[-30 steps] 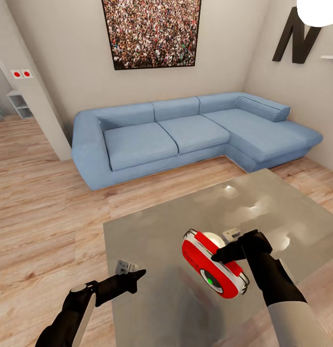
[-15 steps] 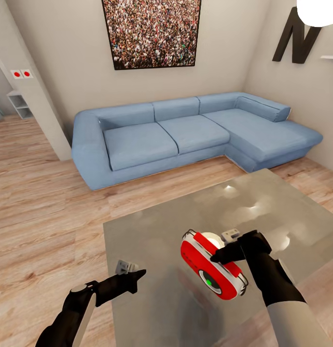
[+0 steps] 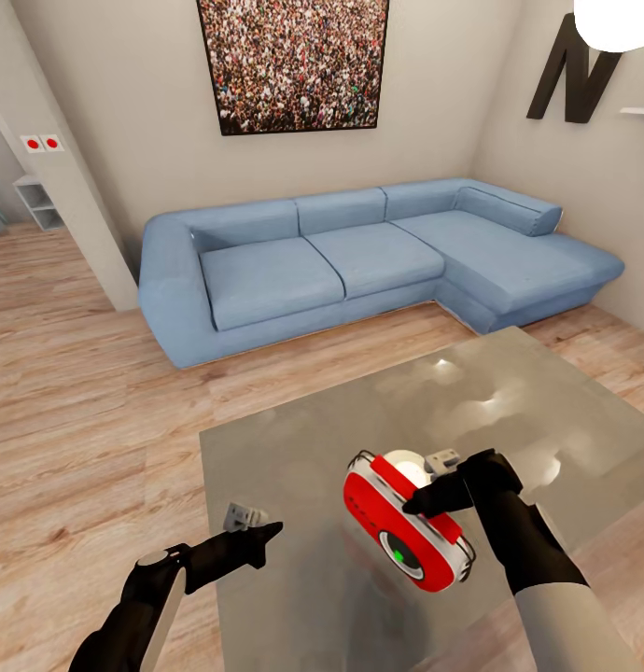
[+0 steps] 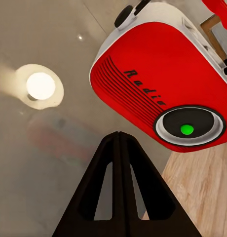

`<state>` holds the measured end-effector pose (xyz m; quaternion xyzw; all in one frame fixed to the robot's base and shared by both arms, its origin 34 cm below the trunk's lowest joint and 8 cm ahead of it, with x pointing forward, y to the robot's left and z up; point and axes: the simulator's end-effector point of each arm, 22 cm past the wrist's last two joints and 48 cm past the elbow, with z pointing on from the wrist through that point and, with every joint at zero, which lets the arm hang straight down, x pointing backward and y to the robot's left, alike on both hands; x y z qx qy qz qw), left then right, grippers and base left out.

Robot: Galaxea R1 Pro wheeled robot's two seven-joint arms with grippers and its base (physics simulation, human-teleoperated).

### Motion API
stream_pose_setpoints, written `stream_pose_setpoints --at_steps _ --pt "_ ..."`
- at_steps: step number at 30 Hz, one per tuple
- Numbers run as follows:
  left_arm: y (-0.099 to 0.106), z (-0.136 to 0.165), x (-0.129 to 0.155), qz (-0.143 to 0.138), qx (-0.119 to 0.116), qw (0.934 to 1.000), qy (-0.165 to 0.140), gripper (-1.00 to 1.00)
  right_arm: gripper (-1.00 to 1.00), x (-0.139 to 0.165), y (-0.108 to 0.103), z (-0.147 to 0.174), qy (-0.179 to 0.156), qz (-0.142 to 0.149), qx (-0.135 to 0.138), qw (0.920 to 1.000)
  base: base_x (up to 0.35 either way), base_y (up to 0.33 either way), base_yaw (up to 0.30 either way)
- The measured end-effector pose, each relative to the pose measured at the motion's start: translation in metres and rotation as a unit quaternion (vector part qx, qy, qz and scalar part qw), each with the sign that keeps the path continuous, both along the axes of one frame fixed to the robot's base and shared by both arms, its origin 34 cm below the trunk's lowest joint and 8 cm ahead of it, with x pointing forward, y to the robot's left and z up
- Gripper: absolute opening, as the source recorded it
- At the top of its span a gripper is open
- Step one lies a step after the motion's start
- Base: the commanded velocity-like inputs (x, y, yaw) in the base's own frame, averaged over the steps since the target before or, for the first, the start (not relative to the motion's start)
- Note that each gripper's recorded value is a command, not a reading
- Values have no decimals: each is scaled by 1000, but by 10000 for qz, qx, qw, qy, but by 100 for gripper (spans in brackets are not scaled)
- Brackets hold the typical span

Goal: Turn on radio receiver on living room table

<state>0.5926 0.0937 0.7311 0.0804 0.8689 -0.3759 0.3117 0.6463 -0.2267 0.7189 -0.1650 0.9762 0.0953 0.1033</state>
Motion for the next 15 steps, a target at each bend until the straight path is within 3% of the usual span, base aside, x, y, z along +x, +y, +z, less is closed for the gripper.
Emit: stream_pose_setpoints --at_steps 15 --pt "0 0 0 4 -2 10000 0 -100 -100 -7 3 -6 148 8 90 9999 0 0 0"
